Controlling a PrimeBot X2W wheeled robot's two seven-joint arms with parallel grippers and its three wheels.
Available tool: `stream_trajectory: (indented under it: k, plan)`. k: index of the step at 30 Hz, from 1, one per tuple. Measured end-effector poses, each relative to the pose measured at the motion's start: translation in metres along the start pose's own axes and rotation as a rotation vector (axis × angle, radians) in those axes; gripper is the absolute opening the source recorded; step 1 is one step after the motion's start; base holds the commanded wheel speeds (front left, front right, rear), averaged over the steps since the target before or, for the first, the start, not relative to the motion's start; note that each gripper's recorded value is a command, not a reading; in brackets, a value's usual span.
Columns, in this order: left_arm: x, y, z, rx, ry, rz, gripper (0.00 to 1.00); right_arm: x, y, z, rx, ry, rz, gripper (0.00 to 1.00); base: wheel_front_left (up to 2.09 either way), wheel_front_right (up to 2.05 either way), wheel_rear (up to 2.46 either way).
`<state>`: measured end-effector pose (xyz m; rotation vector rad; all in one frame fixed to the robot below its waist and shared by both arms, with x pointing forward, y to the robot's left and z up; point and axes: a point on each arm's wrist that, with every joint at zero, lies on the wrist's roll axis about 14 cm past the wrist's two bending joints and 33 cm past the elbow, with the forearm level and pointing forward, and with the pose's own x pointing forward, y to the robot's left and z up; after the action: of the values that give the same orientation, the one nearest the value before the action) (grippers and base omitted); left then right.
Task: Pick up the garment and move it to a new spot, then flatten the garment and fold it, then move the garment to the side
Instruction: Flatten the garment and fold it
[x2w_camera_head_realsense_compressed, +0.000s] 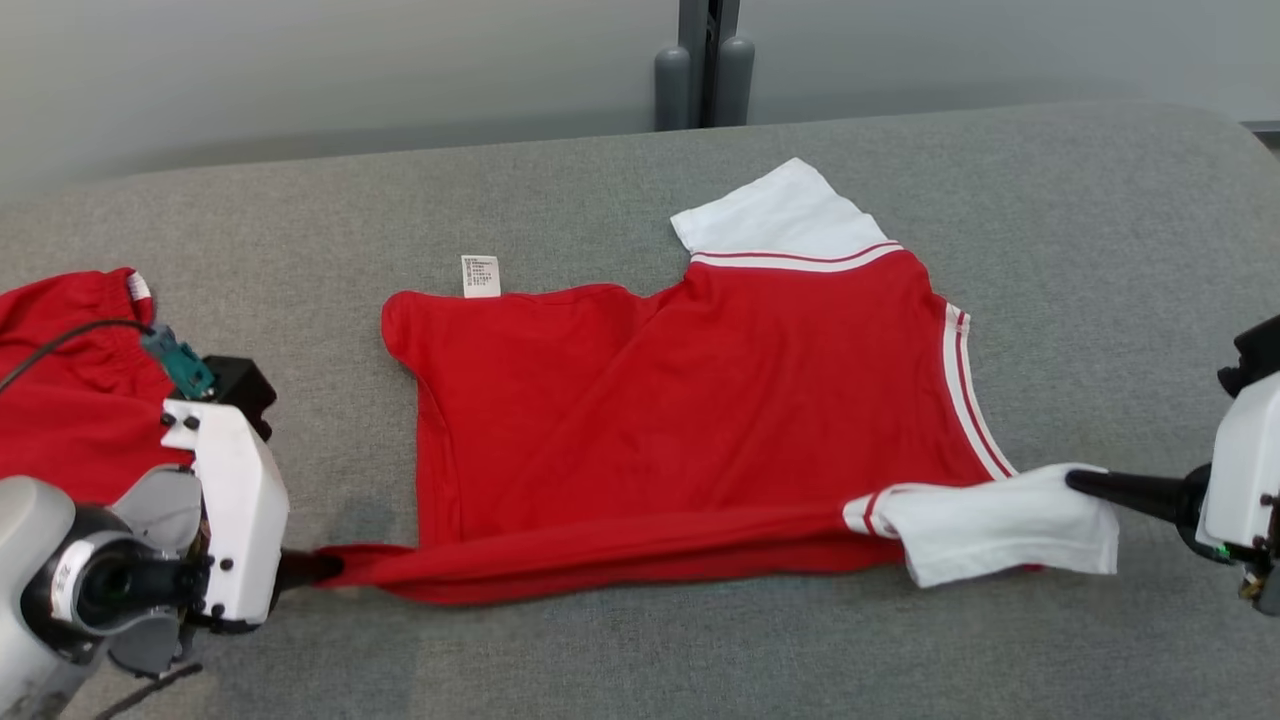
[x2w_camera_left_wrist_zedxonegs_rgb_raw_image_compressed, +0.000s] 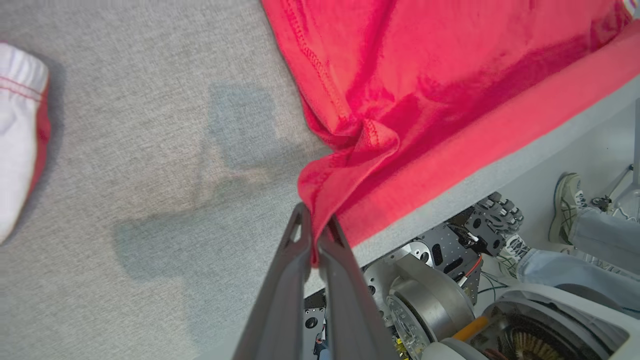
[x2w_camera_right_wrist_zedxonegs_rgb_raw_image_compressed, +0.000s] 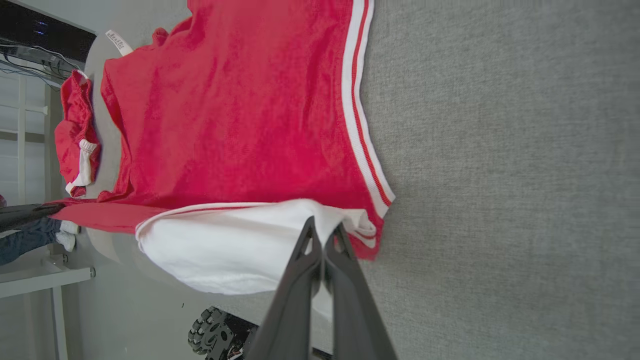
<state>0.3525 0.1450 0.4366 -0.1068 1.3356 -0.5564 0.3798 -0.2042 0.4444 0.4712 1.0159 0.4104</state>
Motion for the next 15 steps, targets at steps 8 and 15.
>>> stream_trajectory:
  k: [8, 15]
  plan:
    - [0.012, 0.012, 0.030, -0.030, -0.005, 0.010, 0.00, 0.031, -0.002, 0.019, 0.024, 0.012, -0.010, 0.00, 0.00, 0.00, 0.00]
    - [0.026, 0.016, 0.044, -0.073, -0.001, -0.004, 0.00, 0.048, -0.004, 0.027, 0.049, 0.003, -0.018, 0.00, 0.00, 0.00, 0.00]
